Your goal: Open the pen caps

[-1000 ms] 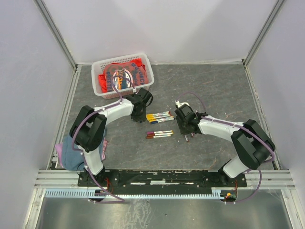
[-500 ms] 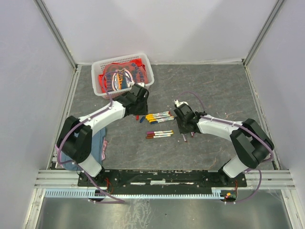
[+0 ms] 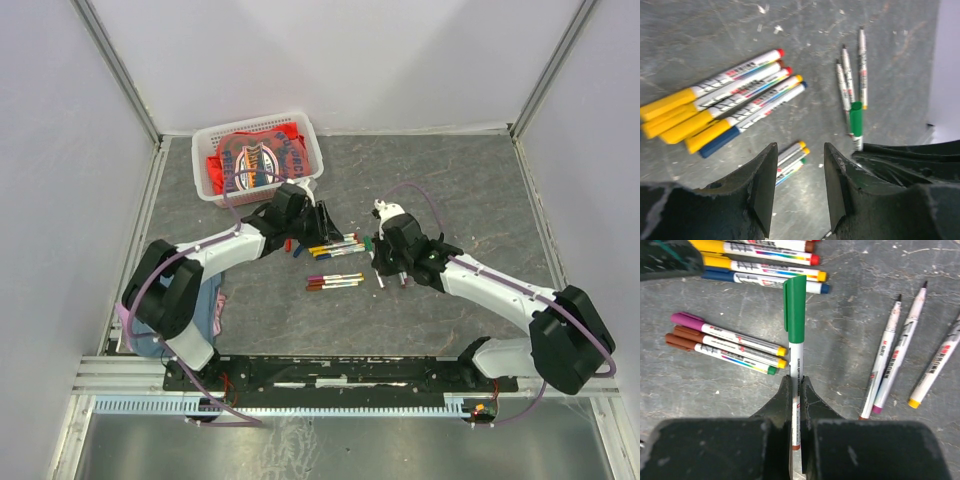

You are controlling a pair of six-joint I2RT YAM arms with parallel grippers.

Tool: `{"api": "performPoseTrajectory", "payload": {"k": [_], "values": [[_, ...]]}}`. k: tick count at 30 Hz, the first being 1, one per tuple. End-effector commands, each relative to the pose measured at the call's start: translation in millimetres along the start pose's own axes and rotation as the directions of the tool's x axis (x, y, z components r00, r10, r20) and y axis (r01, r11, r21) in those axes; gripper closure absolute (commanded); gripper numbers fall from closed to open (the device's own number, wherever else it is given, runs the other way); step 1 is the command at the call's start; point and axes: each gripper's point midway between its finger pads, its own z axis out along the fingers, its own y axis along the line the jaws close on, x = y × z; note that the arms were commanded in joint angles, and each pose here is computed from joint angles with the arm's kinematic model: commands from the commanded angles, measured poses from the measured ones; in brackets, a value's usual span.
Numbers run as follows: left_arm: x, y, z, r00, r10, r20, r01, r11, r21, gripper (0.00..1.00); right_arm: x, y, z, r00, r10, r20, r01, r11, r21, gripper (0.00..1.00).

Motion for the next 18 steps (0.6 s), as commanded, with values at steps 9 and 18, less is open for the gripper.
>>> {"api": "performPoseTrajectory", "payload": {"k": [9,18], "values": [[6.7,-50.0,9.2,0.991,-0.12,-0.052,0.13,0.954,0.27,0.5,-23.1,39.7,-4.8,0.996,0.041,0.08,-0.025,0.981,-0.194,0.99],[11.3,-56.8,12.4,0.985,-0.154,-0.071,0.169,0.93,0.328,0.5,-28.3,53.0,-4.3,0.993,0.076,0.088,-0.051,0.965,-0.257,0.99]]}}
